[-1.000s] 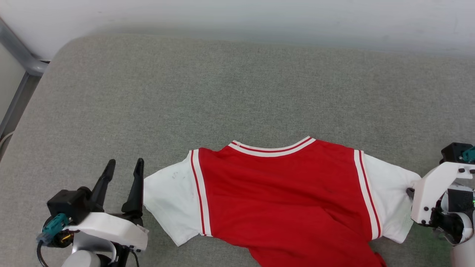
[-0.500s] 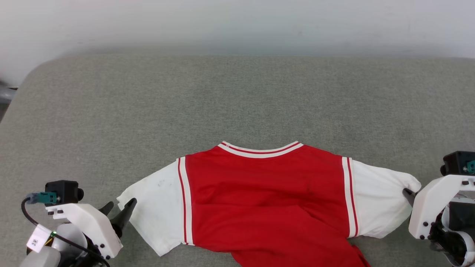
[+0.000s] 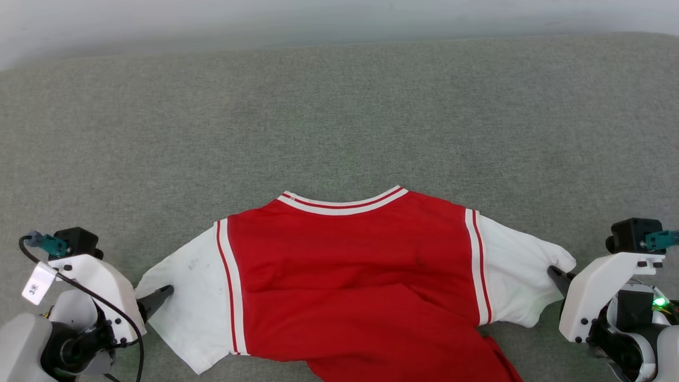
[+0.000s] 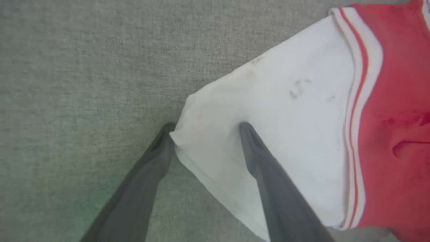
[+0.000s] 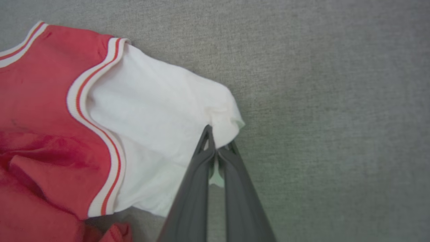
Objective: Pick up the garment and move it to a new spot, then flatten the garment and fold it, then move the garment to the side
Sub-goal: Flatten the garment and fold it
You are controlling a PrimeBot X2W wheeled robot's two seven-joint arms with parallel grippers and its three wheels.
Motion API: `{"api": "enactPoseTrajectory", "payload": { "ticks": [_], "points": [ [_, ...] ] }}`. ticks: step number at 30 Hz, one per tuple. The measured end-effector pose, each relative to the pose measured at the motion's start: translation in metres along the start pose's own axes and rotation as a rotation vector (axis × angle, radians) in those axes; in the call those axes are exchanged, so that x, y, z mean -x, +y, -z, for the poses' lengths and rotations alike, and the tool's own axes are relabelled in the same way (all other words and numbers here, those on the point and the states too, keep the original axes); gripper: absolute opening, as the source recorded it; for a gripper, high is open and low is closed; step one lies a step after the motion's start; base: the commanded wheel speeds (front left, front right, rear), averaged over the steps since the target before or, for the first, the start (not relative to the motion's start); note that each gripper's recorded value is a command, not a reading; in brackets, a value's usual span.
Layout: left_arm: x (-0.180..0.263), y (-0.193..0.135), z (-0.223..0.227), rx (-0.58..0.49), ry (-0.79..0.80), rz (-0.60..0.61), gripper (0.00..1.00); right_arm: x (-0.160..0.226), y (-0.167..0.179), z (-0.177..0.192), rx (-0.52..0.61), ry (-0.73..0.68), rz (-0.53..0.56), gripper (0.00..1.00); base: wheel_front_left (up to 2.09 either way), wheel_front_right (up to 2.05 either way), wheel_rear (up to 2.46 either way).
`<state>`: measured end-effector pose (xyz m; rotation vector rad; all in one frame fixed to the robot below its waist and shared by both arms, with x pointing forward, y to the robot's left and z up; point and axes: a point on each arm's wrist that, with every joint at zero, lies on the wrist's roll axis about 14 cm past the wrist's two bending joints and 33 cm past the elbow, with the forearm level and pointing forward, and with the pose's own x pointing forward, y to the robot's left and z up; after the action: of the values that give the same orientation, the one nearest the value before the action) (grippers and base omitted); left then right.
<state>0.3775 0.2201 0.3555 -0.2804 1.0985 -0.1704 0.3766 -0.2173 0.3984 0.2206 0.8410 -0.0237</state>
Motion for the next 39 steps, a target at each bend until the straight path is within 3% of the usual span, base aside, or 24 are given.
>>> {"api": "enactPoseTrajectory", "payload": {
  "ticks": [1, 2, 9, 15, 25, 39],
  "points": [
    [-0.002, -0.001, 0.001, 0.008, 0.013, 0.005, 0.27, 0.0, -0.001, 0.0, -0.005, -0.003, 0.002, 0.0, 0.0, 0.0, 0.0],
    [-0.003, -0.001, 0.001, 0.002, 0.023, 0.006, 0.0, -0.001, -0.002, 0.001, -0.01, -0.002, 0.002, 0.0, 0.0, 0.0, 0.0],
    [-0.005, -0.004, -0.005, -0.065, -0.051, 0.006, 0.0, -0.001, 0.0, -0.008, -0.02, -0.046, -0.006, 0.0, 0.0, 0.0, 0.0],
    [0.016, -0.013, -0.049, -0.147, -0.283, -0.016, 0.0, 0.012, 0.003, -0.047, 0.033, -0.19, -0.005, 0.0, 0.0, 0.0, 0.0],
    [0.083, -0.042, -0.149, -0.262, -0.673, -0.034, 0.0, 0.03, 0.017, -0.124, 0.127, -0.393, -0.008, 0.0, 0.0, 0.0, 0.0],
    [0.145, -0.071, -0.286, -0.271, -1.071, -0.019, 0.0, 0.053, 0.042, -0.27, 0.172, -0.719, -0.013, 0.0, 0.0, 0.0, 0.0]
  ]
}}
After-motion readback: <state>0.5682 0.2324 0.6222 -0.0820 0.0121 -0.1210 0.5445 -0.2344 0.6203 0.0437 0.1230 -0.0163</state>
